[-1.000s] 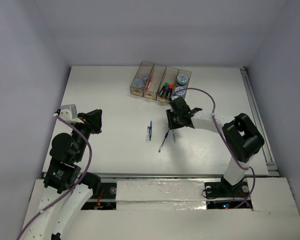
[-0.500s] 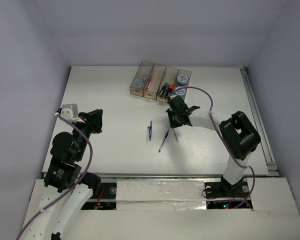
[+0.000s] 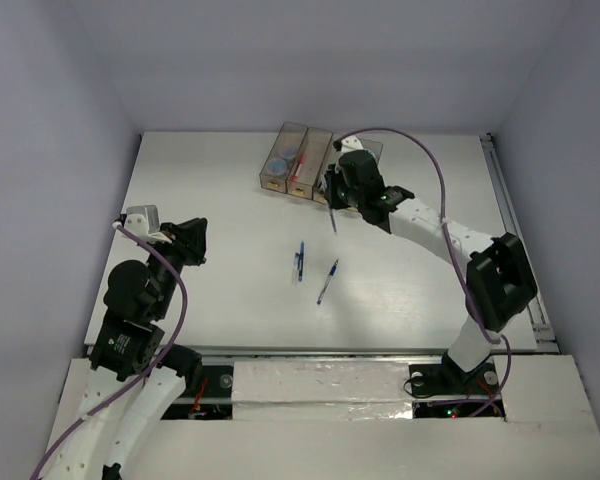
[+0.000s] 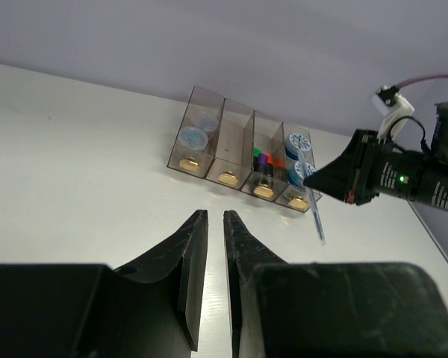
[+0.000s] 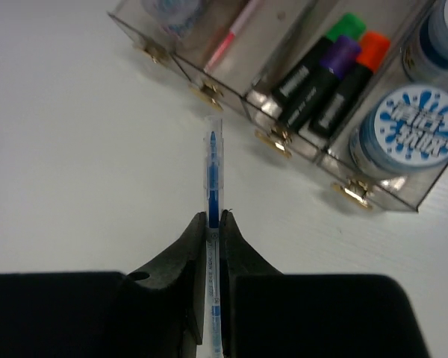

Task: Sort the stationery into containers
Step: Pick up the pen from the center of the board, then place the pen in the storage box.

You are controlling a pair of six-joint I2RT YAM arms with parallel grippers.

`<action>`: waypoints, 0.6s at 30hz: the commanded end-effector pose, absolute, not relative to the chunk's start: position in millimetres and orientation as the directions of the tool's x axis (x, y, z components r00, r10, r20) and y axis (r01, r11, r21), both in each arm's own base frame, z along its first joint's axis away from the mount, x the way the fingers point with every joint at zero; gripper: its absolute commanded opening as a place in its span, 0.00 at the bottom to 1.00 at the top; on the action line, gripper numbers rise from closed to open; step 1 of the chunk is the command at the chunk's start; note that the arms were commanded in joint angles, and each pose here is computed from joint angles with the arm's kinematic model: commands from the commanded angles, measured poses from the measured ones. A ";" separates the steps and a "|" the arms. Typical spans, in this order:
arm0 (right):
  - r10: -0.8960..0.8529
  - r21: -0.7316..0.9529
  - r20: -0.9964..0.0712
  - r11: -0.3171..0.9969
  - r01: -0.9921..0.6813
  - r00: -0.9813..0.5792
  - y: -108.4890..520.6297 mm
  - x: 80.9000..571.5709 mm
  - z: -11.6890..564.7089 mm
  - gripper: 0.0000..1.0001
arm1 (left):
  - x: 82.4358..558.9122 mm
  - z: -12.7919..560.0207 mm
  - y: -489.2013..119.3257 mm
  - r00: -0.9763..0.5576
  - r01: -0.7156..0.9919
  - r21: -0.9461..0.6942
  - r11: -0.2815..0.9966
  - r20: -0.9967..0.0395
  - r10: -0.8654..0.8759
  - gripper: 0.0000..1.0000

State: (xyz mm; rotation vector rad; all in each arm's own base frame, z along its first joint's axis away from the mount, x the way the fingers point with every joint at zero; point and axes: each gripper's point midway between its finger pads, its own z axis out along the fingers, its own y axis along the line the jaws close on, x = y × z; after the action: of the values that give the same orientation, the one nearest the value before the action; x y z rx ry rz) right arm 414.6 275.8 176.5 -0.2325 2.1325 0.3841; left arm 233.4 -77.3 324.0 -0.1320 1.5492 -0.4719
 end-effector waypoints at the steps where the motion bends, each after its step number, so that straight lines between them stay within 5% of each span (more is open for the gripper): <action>1: 0.086 0.240 -0.897 0.918 -0.315 -0.434 292.4 453.2 221.5 0.00 | 236.9 336.7 -77.4 -0.005 0.222 -0.368 0.903 -0.926 -0.376 0.12; 18: 0.453 0.521 -0.830 0.837 -0.165 -0.325 309.4 575.2 230.3 0.01 | 242.5 331.3 -78.6 -0.025 0.209 -0.362 0.908 -0.931 -0.365 0.11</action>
State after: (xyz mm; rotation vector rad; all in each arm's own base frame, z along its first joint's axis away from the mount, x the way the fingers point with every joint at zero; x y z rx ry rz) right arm 549.0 306.1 179.9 0.1134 1.9582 0.5429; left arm 238.9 -79.2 317.6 -0.1313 1.5767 -0.4627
